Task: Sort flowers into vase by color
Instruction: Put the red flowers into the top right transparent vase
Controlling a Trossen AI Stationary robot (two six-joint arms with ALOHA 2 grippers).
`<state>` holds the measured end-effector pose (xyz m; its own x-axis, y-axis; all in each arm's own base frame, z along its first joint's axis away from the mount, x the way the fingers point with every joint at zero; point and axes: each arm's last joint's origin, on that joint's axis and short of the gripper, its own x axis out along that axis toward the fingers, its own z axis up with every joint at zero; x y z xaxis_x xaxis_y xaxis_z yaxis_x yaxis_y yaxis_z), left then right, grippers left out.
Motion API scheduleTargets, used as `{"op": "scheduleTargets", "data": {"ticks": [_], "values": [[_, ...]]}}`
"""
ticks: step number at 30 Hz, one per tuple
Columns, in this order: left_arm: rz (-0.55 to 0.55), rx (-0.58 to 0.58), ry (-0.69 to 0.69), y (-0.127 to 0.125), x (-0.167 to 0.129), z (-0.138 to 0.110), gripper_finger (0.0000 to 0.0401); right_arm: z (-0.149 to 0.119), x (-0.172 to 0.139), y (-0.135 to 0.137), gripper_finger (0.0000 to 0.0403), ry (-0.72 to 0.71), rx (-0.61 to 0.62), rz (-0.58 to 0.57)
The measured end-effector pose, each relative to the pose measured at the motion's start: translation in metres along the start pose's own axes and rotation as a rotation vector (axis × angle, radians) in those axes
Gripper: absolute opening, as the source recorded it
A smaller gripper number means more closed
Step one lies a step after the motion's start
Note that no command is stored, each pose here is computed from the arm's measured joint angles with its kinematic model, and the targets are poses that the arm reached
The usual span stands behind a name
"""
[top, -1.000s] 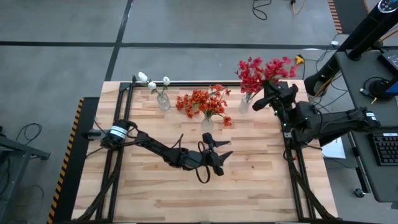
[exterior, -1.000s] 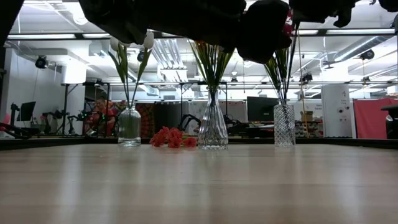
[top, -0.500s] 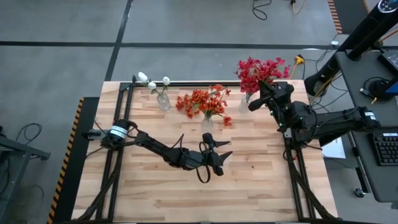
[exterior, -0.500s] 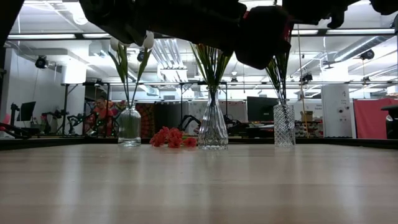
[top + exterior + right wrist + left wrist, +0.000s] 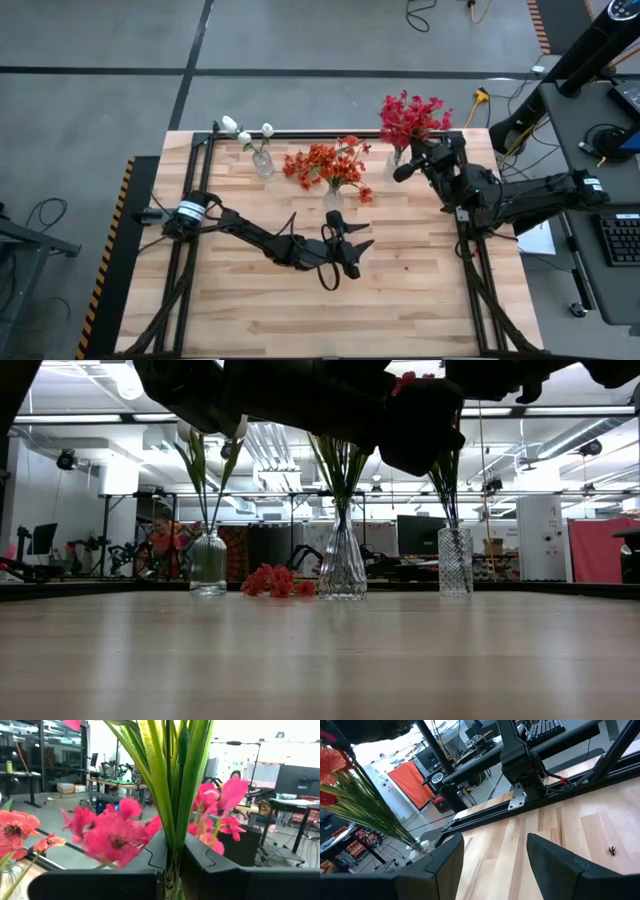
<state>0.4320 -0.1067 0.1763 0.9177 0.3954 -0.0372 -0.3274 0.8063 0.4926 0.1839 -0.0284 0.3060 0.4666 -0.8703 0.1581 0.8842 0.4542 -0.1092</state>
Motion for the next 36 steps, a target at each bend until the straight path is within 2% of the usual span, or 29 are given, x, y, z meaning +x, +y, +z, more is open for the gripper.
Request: {"op": "scheduleTargets", "data": {"ticks": [19,36], "values": [[-0.01,-0.002,0.022,-0.001,0.001,-0.003,0.0199,-0.01,0.005,0.013,0.0022,0.023,-0.087,0.01],[-0.012,-0.003,0.026,-0.001,0.001,-0.003,0.0199,-0.011,0.005,0.013,0.0022,0.03,-0.075,0.001]]}}
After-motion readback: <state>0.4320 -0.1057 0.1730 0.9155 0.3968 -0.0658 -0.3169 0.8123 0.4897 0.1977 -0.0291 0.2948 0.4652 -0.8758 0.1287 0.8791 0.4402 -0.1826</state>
